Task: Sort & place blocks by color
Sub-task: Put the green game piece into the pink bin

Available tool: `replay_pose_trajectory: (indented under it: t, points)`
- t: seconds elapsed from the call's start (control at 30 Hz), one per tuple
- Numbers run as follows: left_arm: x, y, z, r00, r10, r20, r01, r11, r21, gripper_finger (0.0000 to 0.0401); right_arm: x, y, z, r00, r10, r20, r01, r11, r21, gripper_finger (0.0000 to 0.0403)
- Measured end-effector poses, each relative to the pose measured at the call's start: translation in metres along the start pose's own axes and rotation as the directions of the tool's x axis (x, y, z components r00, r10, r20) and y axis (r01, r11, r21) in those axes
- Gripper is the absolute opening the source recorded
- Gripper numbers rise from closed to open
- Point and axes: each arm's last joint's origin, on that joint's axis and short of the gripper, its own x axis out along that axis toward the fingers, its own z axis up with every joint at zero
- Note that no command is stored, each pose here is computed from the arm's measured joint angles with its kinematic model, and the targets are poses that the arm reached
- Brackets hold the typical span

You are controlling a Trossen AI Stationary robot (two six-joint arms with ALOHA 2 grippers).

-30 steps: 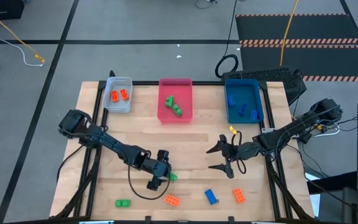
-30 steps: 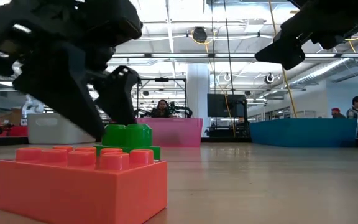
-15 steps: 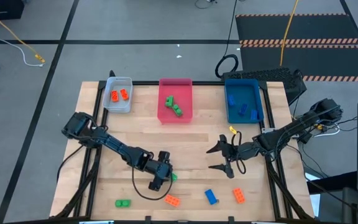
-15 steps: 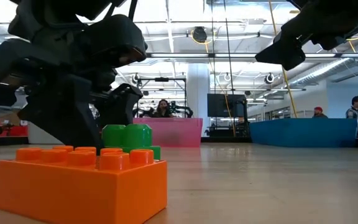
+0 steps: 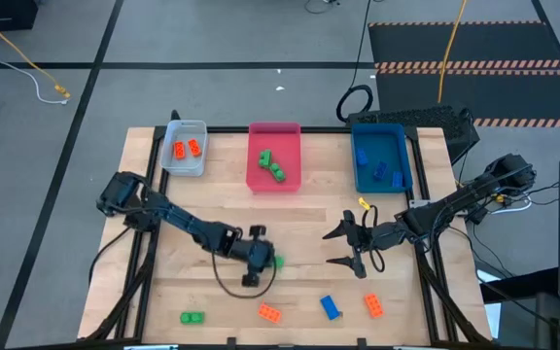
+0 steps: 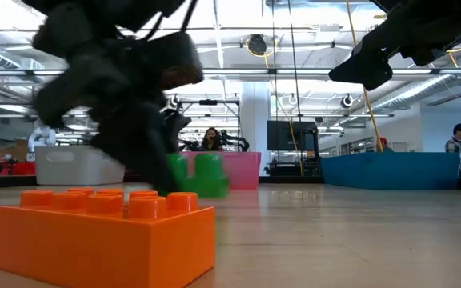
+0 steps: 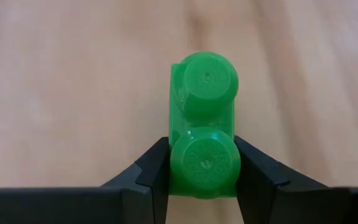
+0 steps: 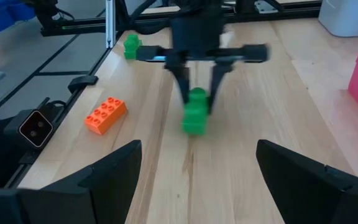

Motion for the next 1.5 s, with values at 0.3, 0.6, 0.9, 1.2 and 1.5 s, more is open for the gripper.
replay_pose_trajectory:
  t: [0.3,0.6,0.9,1.2,1.5]
  points:
    - [-0.028,0.064,0.024,0.983,0.147,0.110,-0.124,0.972,-0.198,0.0132,0.000,0.000,-0.001,1.000,-0.003,-0.013,0.003,1.000,-0.007,0.0313]
    - [-0.090,0.151,0.036,0.882,0.421,0.213,-0.311,0.858,-0.409,0.0135,0.000,0.000,-0.001,1.000,-0.003,-0.013,0.003,1.000,-0.009,0.0313]
    - [-0.099,0.219,0.032,0.863,0.489,0.126,-0.354,0.763,-0.541,0.0137,0.000,-0.001,0.000,1.000,-0.025,0.010,0.025,0.999,-0.025,0.0313]
    - [-0.095,0.254,0.062,0.862,0.507,-0.022,-0.447,0.737,-0.507,0.0139,0.000,-0.001,0.000,1.000,-0.025,0.009,0.025,1.000,-0.018,0.0313]
    - [-0.077,0.285,0.045,0.885,0.455,-0.102,-0.424,0.693,-0.584,0.0141,-0.001,0.003,-0.001,1.000,-0.006,0.005,0.006,1.000,-0.023,0.0313]
